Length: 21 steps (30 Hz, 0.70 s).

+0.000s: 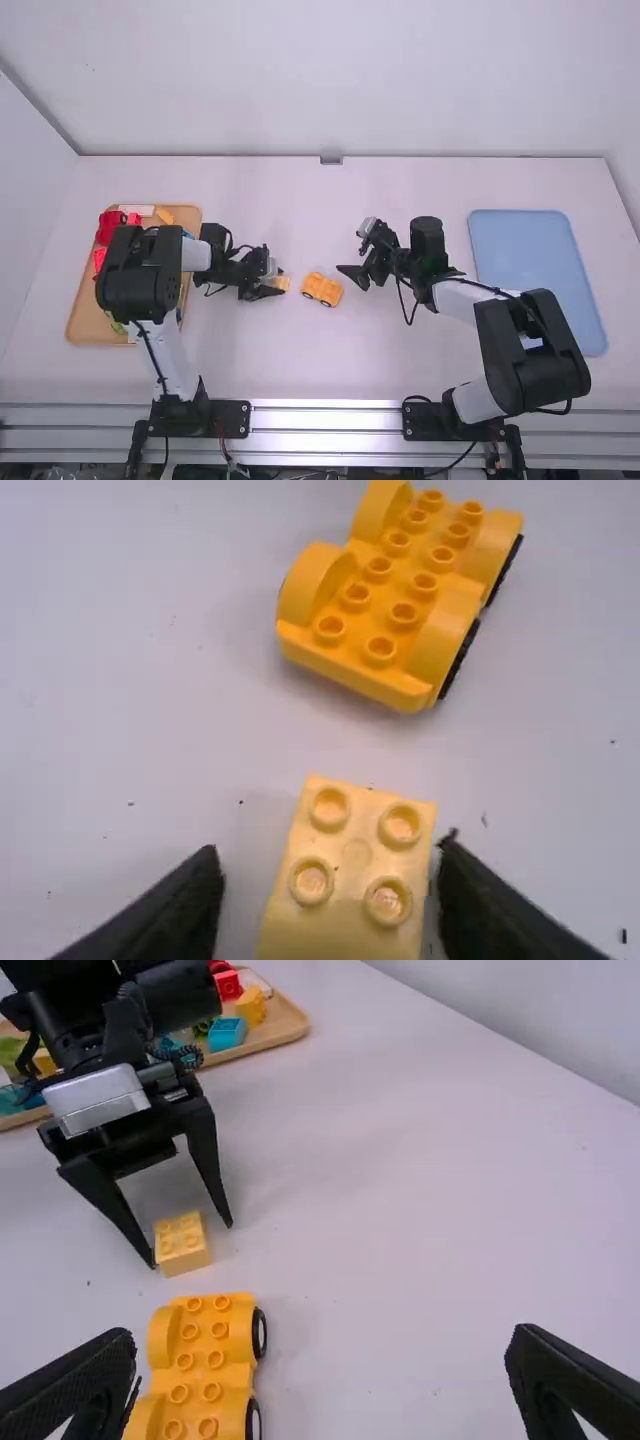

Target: Assemble lego blocks to make yellow taxi

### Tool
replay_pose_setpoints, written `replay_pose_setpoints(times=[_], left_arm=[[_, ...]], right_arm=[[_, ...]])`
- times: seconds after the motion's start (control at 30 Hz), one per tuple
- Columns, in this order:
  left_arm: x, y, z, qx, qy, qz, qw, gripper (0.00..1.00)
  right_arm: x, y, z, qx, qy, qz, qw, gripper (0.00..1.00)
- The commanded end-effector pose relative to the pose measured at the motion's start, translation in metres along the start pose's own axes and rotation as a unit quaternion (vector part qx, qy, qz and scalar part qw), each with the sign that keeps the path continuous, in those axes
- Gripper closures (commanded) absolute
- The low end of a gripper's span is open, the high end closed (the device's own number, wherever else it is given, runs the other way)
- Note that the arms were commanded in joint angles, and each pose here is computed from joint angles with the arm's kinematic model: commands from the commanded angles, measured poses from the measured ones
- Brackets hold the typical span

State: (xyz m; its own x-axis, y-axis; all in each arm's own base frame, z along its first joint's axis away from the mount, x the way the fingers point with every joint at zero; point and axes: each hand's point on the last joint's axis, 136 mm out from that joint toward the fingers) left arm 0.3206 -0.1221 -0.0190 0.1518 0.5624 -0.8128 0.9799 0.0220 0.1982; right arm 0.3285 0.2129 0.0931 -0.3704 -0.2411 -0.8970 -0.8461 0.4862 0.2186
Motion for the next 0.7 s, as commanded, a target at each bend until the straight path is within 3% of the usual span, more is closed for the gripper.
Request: replay_pose_setpoints(times=[0.0, 0.07, 0.23, 0.43, 0.67], left_arm=[[0.007, -0.008, 0.005, 0.013, 0.003, -0.026, 1.000, 0.53], [0.009, -0.007, 0.003, 0.009, 0.004, -0.027, 1.000, 0.52], [0.016, -0.008, 0.000, 0.013, 0.028, -0.034, 0.999, 0.40], [0.018, -0.010, 0.000, 0.015, 0.033, -0.023, 0.999, 0.48], [0.025, -0.012, -0.001, 0.020, 0.055, -0.028, 0.998, 0.42]], right_arm=[[0.001, 0.001, 0.001, -0.004, 0.001, 0.003, 1.000, 0.01], [0.001, 0.001, 0.001, -0.004, 0.001, 0.003, 1.000, 0.01], [0.001, 0.001, 0.001, -0.003, 0.001, 0.003, 1.000, 0.02], [0.001, 0.000, 0.001, -0.003, 0.001, 0.003, 1.000, 0.01], [0.001, 0.001, 0.001, -0.004, 0.001, 0.003, 1.000, 0.02]])
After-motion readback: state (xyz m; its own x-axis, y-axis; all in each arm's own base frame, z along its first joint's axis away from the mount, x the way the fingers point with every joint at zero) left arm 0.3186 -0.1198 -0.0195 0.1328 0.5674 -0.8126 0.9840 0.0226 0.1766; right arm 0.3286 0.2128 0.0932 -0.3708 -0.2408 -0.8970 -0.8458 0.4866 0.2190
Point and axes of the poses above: each hand's point on the last joint's axis, 136 mm out from that joint toward the fingers, its own z axis out along the fingers, its own y axis along the line the jaws close on, x = y × z, and after that the axes turned 11 degrees about z, right-handed
